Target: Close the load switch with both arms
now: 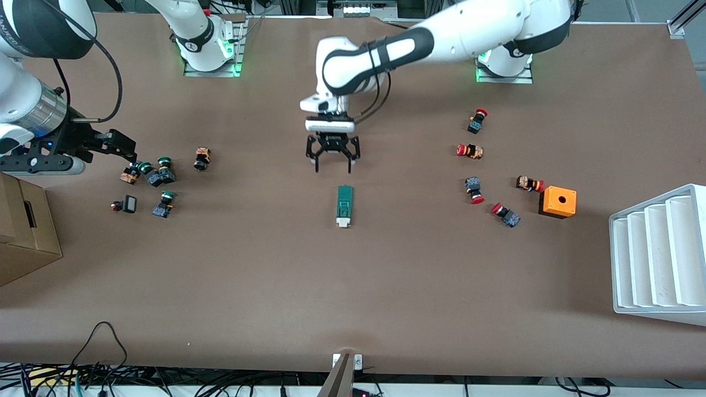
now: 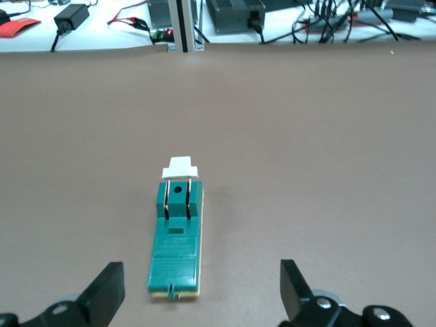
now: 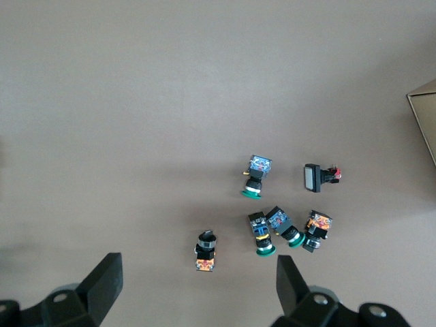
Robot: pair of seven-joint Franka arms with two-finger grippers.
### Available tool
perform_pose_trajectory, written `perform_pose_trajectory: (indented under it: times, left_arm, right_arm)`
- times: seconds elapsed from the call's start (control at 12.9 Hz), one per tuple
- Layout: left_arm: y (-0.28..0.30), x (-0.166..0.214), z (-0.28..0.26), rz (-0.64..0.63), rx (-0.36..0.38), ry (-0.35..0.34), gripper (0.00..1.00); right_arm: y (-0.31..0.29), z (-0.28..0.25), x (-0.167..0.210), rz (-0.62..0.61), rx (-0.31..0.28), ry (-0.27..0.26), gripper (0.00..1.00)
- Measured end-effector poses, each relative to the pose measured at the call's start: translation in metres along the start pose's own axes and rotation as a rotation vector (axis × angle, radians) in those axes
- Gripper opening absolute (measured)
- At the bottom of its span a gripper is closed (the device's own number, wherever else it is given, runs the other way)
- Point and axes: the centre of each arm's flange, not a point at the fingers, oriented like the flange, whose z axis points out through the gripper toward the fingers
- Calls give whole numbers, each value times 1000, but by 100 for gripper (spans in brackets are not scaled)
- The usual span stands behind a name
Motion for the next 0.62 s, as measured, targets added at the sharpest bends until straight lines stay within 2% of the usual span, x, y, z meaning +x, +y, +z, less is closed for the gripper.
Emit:
perform_pose_trajectory:
  times: [0.31, 0.62]
  left_arm:
    - [-5, 65, -59, 53, 36, -140, 100]
    - [-14, 150, -115, 100, 15, -288, 100]
  right_arm:
    - [-3, -10, 0, -10, -3, 2, 100]
    - [-2, -12, -1, -12, -5, -9, 100]
